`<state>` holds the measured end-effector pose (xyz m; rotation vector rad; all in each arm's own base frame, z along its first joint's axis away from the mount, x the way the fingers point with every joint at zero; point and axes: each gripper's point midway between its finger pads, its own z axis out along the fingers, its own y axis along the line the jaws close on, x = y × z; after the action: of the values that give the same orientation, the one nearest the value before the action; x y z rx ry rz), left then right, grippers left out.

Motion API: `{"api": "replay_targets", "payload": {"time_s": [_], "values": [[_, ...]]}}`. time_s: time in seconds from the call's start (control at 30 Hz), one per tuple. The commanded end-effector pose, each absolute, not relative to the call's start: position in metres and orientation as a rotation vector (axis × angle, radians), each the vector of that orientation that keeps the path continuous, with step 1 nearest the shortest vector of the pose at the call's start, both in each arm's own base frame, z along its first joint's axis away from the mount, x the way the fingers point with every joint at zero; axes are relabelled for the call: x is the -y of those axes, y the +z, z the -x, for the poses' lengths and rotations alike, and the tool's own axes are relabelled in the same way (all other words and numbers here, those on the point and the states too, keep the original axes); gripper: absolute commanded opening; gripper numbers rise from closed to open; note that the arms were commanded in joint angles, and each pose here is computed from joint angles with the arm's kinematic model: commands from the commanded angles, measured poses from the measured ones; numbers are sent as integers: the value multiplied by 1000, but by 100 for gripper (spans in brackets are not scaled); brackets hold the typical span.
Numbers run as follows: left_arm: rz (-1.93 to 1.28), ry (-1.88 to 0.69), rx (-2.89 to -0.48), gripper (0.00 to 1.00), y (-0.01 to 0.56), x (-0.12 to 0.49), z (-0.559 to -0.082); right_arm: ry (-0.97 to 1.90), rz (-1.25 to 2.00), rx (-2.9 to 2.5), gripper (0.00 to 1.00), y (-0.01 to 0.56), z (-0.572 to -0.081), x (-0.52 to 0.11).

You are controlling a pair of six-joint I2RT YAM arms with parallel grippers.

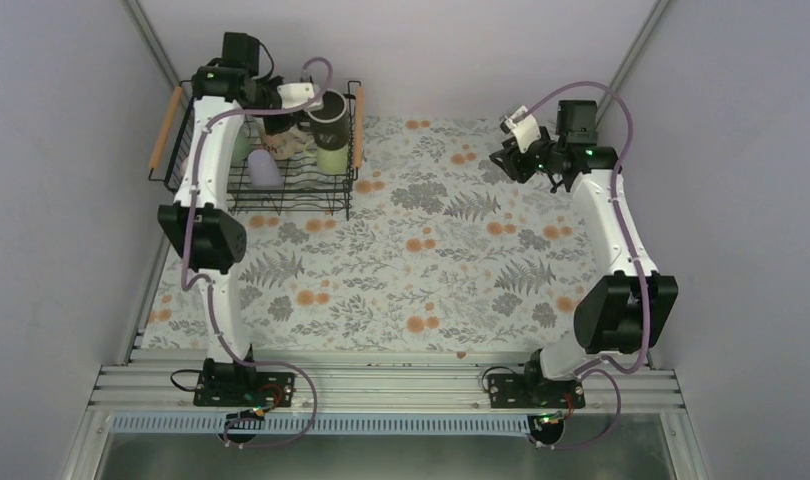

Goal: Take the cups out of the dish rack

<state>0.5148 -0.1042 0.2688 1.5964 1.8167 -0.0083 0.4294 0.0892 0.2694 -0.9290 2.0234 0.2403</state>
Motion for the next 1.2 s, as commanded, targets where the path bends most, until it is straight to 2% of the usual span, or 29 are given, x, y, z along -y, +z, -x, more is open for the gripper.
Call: {"api": "replay_targets", "payload": {"time_s": [0.0,0.17,0.37,0.5,0.57,0.67,0.97,1.17], "values": [[-1337,-209,-1541,2,386,148,-488,442,932,-1880,45,332,-404,-120],[-1307,-405,-1257,2,433,196,-435,772,1015,-1749,44,376,-367,-153],[-1175,-413,-961,2,450,237,-395,1087,1139,-1493,42,404,-323,-176],[-1049,-437,-919,2,456,245,-402,1295,1123,-1431,42,396,-316,-180],[-1016,-471,-908,2,457,249,-403,1399,1089,-1430,51,391,-317,-180],[-994,-487,-856,2,456,257,-402,1504,1033,-1445,55,379,-325,-180],[-1023,-761,-799,2,437,287,-385,1730,955,-1351,55,373,-325,-176],[-1051,-855,-808,2,422,298,-381,1707,1009,-1322,60,380,-320,-176]]}}
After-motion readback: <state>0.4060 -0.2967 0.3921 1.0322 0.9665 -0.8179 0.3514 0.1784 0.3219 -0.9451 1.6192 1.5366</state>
